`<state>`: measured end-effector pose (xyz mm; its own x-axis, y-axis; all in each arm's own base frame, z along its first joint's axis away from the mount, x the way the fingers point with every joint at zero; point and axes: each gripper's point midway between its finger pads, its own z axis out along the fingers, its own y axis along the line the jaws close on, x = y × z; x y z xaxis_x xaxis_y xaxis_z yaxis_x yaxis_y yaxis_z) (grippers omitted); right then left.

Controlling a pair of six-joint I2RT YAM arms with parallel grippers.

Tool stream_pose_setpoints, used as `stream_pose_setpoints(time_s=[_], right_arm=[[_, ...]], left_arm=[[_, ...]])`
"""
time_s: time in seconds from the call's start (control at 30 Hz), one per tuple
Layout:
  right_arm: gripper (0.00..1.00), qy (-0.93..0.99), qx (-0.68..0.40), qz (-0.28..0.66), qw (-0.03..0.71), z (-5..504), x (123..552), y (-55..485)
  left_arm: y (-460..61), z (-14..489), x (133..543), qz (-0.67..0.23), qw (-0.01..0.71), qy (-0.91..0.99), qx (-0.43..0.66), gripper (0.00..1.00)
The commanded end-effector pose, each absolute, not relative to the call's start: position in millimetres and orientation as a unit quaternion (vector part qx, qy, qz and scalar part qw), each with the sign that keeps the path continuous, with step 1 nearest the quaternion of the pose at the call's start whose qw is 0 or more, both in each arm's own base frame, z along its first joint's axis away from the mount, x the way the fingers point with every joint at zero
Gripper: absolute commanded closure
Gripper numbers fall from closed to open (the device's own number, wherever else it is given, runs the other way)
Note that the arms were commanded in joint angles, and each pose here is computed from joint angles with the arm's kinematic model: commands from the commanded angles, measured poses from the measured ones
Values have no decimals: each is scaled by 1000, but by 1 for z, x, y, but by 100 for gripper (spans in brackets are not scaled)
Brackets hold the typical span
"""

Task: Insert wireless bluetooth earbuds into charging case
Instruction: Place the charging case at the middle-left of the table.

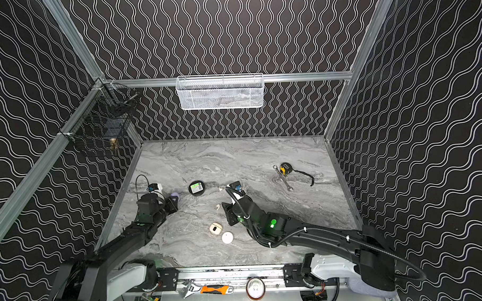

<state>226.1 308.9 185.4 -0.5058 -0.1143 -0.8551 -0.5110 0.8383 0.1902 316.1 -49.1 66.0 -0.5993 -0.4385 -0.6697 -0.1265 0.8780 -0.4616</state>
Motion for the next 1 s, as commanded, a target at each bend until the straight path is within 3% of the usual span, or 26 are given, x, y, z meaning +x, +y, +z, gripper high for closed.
stream_pose_setpoints(time_s=[0.0, 0.23, 0.53, 0.63, 0.77, 0.97], right_arm=[[51, 858, -187, 211, 430, 170, 224, 315], [47, 863, -192, 237, 402, 163, 217, 327], [37, 873, -211, 251, 361, 140, 203, 330], [30, 873, -218, 254, 353, 138, 200, 332], [22, 874, -235, 260, 336, 131, 194, 340], [7, 874, -262, 249, 324, 121, 186, 346]], left_arm=[[-58, 66, 326, -239, 402, 868, -166, 100], [-36, 48, 349, -238, 372, 858, -261, 100], [-15, 23, 381, -219, 352, 866, -278, 100], [-15, 12, 384, -224, 333, 874, -275, 98], [-13, 15, 381, -219, 340, 874, -271, 85], [-16, 13, 383, -226, 332, 876, -267, 46]])
